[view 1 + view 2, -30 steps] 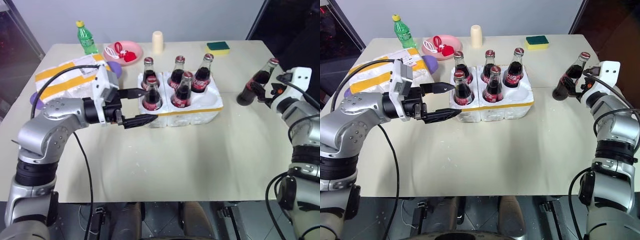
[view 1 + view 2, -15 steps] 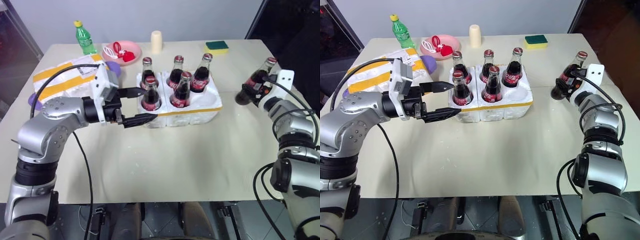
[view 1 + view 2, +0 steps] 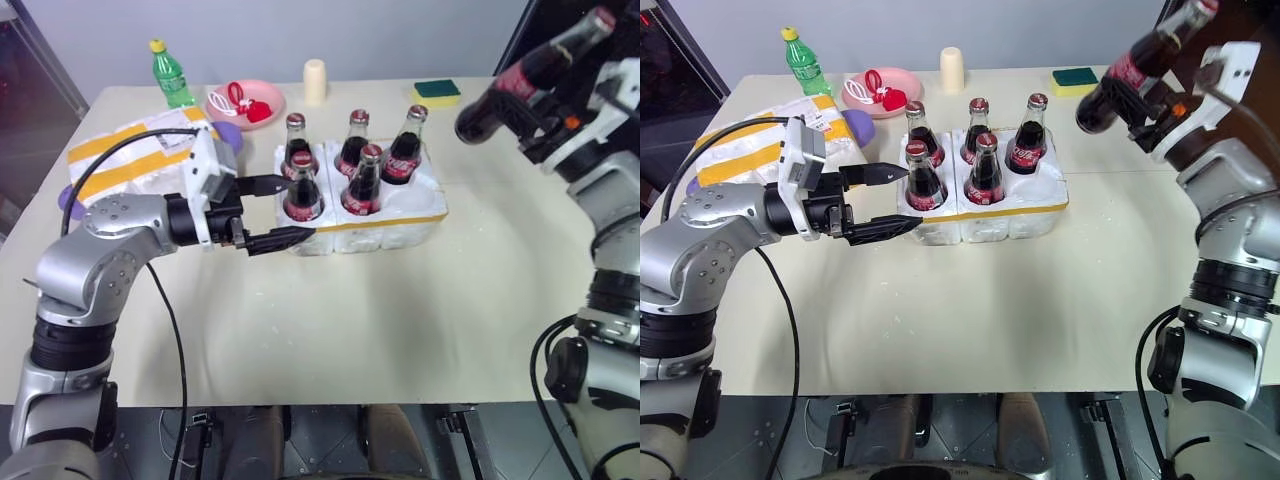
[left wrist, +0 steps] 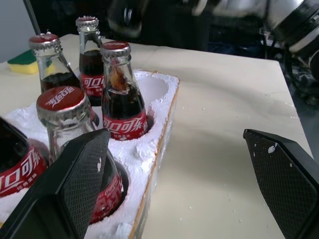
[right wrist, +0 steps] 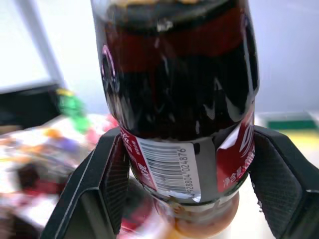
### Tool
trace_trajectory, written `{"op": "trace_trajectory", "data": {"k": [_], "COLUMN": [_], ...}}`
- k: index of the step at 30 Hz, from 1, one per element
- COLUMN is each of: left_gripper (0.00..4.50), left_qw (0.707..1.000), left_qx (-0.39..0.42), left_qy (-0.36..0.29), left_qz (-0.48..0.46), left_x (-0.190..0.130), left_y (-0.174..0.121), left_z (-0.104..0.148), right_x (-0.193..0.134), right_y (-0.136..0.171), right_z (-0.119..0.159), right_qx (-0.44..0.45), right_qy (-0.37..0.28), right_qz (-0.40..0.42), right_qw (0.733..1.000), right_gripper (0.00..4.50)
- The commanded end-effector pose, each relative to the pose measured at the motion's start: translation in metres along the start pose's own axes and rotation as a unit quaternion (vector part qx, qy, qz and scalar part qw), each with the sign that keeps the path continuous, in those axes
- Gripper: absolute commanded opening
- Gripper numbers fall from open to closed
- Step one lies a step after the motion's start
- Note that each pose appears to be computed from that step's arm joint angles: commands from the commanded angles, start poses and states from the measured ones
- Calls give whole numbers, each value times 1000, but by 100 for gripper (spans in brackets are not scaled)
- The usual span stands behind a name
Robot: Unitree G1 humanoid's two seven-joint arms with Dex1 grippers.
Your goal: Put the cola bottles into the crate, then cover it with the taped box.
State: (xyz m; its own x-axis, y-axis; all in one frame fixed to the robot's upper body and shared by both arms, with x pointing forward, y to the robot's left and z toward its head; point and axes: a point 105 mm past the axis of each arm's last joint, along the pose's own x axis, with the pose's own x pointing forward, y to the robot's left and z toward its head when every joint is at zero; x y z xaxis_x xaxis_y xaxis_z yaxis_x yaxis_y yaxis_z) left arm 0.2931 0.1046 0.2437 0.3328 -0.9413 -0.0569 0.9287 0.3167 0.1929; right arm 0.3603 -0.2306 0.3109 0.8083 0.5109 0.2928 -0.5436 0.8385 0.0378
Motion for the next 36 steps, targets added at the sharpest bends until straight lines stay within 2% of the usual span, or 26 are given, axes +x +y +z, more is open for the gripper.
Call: {"op": "trace_trajectory", "data": {"k": [1, 5, 14, 20, 27, 36], "left_gripper": [450, 450, 450, 450, 450, 450], "left_qw": [1000, 1000, 999, 999, 999, 999], "left_qx": [22, 23, 30, 33, 40, 41], "left_qy": [-9, -9, -8, -8, -2, -1], "left_qz": [3, 5, 11, 16, 20, 29], "left_x": [-1, -1, -4, -6, -7, -10], "left_y": [2, 4, 5, 6, 5, 5], "left_z": [9, 9, 11, 12, 11, 9], "right_x": [-4, -9, 10, 19, 19, 2], "right_y": [28, 45, 49, 65, 44, 39], "right_z": [-3, -30, -49, -53, -85, -78], "right_qx": [-38, -62, -56, -51, -85, -106], "right_qy": [40, 98, 107, 110, 182, 202], "right_qz": [59, 105, 110, 145, 100, 96], "right_qw": [997, 988, 987, 982, 975, 969], "right_gripper": [276, 276, 276, 276, 276, 276]}}
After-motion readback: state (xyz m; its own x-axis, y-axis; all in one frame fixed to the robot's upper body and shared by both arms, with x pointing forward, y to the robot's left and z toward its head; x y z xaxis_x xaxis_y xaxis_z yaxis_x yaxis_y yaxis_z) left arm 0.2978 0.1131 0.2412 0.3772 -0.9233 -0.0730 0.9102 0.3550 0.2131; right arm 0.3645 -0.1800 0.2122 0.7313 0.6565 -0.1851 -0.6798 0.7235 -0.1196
